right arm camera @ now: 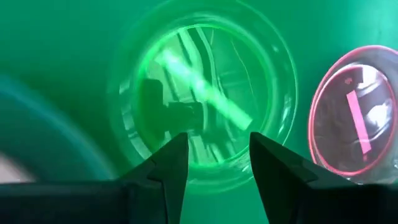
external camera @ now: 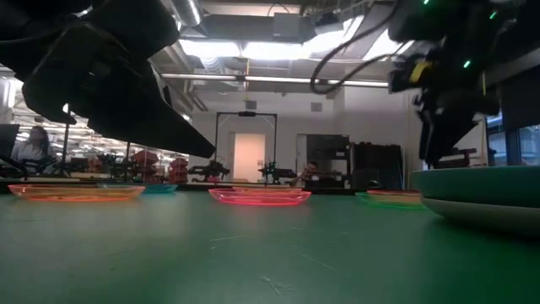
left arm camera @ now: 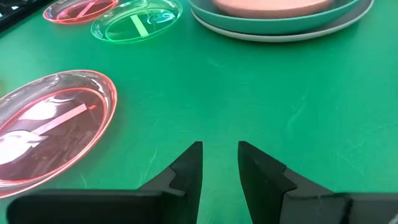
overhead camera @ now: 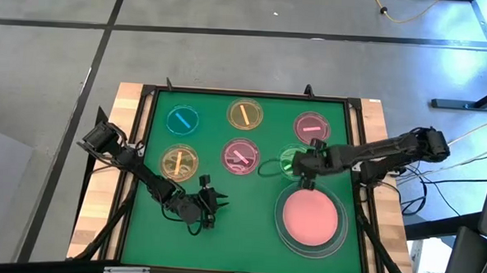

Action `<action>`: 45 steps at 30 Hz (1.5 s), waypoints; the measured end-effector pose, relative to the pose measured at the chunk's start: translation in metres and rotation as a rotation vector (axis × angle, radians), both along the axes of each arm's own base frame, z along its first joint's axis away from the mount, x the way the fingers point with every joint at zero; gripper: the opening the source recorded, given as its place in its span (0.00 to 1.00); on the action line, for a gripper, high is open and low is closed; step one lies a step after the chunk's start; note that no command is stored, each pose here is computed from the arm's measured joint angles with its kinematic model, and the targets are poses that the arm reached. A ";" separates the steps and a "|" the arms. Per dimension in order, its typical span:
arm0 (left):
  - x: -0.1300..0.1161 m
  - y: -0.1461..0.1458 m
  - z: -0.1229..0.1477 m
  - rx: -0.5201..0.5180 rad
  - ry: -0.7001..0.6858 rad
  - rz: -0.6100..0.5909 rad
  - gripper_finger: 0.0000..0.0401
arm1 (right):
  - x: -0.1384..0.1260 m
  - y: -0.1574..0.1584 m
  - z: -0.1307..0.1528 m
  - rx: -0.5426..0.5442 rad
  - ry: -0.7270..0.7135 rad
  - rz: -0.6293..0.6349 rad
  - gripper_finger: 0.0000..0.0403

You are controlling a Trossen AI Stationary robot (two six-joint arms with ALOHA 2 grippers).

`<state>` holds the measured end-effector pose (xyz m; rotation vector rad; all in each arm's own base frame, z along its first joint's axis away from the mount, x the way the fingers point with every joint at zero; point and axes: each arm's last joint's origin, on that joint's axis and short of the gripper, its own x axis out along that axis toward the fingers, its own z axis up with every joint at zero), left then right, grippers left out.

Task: Stack plastic plates
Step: Stack the green plate on top of the light pink plate

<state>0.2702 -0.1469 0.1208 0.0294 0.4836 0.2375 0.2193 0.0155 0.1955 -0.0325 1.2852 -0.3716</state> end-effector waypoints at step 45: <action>-0.001 0.001 -0.001 0.008 0.013 0.002 0.24 | -0.033 -0.088 -0.053 0.211 -0.113 -0.357 0.16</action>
